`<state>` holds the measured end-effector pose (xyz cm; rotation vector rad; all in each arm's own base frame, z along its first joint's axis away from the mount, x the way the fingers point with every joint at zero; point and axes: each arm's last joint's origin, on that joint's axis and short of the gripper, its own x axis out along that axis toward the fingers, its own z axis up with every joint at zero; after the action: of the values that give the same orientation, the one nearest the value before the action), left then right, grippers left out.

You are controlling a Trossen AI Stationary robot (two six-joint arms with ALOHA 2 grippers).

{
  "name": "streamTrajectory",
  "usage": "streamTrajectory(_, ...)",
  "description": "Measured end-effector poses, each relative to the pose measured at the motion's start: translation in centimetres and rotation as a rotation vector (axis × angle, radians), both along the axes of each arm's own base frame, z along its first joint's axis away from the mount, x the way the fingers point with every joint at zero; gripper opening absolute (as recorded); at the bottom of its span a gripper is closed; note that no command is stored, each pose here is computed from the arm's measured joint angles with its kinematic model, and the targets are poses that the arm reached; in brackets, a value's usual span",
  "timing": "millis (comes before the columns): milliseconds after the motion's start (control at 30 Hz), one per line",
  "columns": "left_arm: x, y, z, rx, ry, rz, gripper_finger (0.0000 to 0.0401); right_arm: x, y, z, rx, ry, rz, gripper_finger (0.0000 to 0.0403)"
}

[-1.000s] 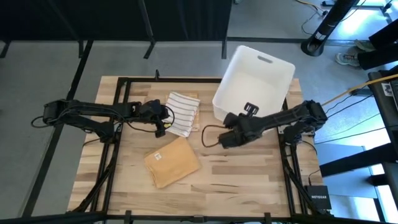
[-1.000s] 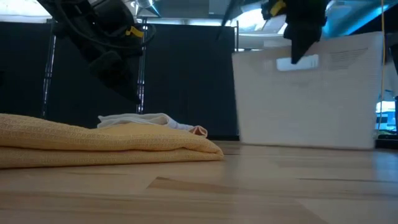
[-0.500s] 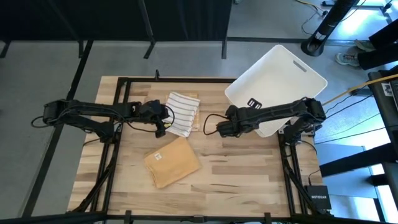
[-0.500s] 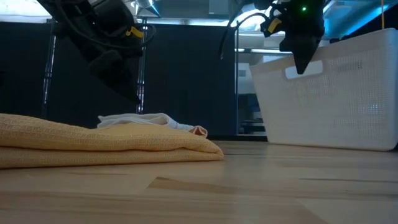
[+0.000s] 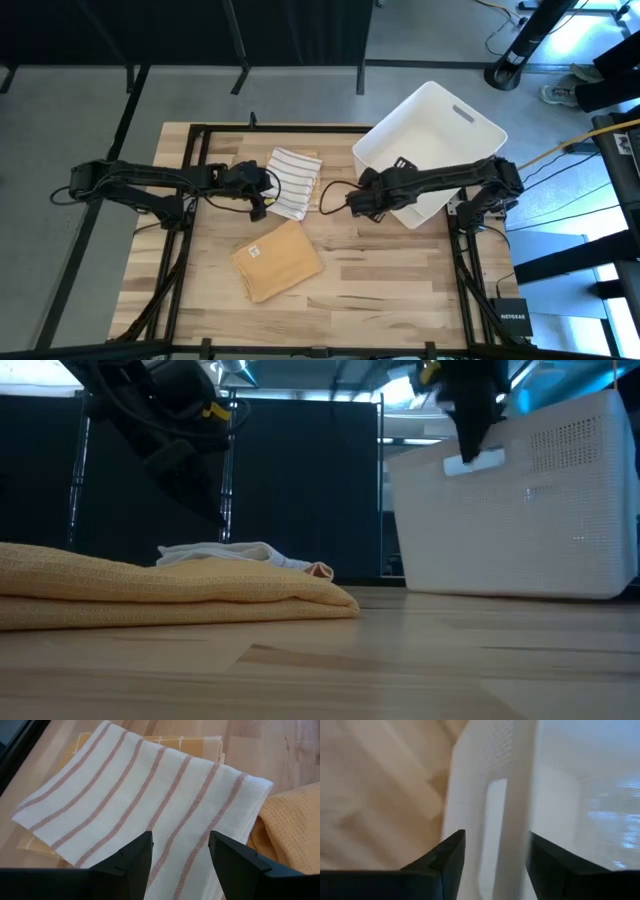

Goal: Fold towel
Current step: Move the white laundry bin to the top of the table, then adjust the white towel

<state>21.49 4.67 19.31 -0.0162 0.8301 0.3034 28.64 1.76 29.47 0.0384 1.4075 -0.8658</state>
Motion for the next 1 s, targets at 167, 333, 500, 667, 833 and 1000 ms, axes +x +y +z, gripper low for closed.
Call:
streamTrajectory(167, 0.1, -0.3, 0.0, 0.002, 0.0, -0.018, 0.0186, 0.7, 0.3, 3.8, 0.11, -0.139, 0.018, 0.0202)
streamTrajectory(333, 0.1, -0.3, 0.0, 0.008, 0.003, -0.024, 0.0186, 0.8, 0.4, 6.2, 0.121, -0.214, 0.061, 0.0201)
streamTrajectory(500, 0.1, -0.3, 0.0, 0.006, 0.004, -0.023, 0.0186, 1.2, 0.5, 8.7, 0.148, -0.343, 0.101, 0.02)
streamTrajectory(667, 0.1, -0.3, 0.0, 0.008, 0.003, -0.024, 0.0186, 3.8, 1.5, 9.2, 0.056, -0.516, 0.279, 0.02)
streamTrajectory(833, 0.1, -0.3, 0.0, 0.006, 0.002, -0.022, 0.0186, 8.9, 2.4, 5.9, -0.08, -0.599, 0.543, 0.02)
streamTrajectory(1000, -0.3, -0.3, -0.2, 0.001, 0.046, -0.021, 0.0186, 13.4, 0.7, 1.1, -0.129, -0.66, 0.626, 0.02)
